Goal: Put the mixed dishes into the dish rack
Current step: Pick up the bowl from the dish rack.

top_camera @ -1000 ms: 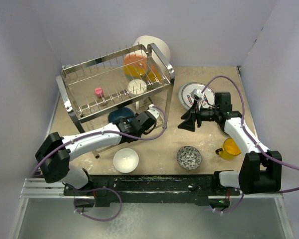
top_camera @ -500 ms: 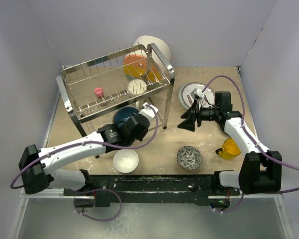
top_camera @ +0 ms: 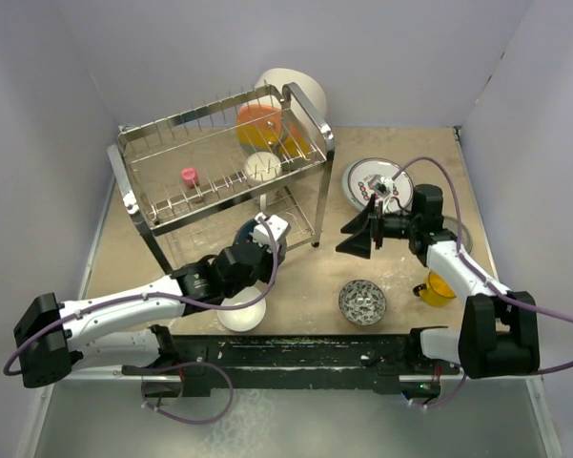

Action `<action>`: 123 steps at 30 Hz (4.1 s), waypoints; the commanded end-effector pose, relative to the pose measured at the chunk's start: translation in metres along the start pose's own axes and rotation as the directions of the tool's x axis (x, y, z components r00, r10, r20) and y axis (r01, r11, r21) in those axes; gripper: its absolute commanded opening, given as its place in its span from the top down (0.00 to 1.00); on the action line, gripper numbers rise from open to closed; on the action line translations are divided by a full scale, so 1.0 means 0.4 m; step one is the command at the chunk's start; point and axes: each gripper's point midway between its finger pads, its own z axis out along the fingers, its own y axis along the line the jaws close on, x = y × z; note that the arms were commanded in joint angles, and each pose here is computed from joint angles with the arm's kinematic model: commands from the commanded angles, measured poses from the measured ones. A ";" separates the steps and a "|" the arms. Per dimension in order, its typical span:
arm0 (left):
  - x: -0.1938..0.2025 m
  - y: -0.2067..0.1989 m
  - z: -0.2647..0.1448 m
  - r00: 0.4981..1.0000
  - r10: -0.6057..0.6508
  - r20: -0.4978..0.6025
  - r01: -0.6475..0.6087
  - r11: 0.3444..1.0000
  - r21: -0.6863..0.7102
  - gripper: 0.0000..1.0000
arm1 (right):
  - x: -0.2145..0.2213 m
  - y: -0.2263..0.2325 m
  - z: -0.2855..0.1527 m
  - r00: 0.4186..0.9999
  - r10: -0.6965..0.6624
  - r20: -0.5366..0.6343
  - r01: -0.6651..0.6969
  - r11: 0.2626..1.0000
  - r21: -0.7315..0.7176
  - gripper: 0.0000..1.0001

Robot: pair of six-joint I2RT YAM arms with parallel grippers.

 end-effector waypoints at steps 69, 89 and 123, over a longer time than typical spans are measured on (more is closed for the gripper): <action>-0.323 -0.265 -0.033 0.794 -0.119 0.597 0.013 0.984 0.179 1.00 | -0.024 0.087 0.136 0.894 0.448 0.002 -0.448 0.894 0.032 0.00; -0.281 -0.262 0.022 0.809 -0.089 0.582 0.021 0.992 0.124 1.00 | -0.055 0.082 0.118 0.912 0.407 0.052 -0.408 0.913 0.012 0.10; -0.341 -0.363 0.054 0.776 -0.120 0.619 -0.028 0.974 0.224 1.00 | -0.041 0.085 0.126 0.908 0.419 -0.006 -0.419 0.908 -0.031 0.00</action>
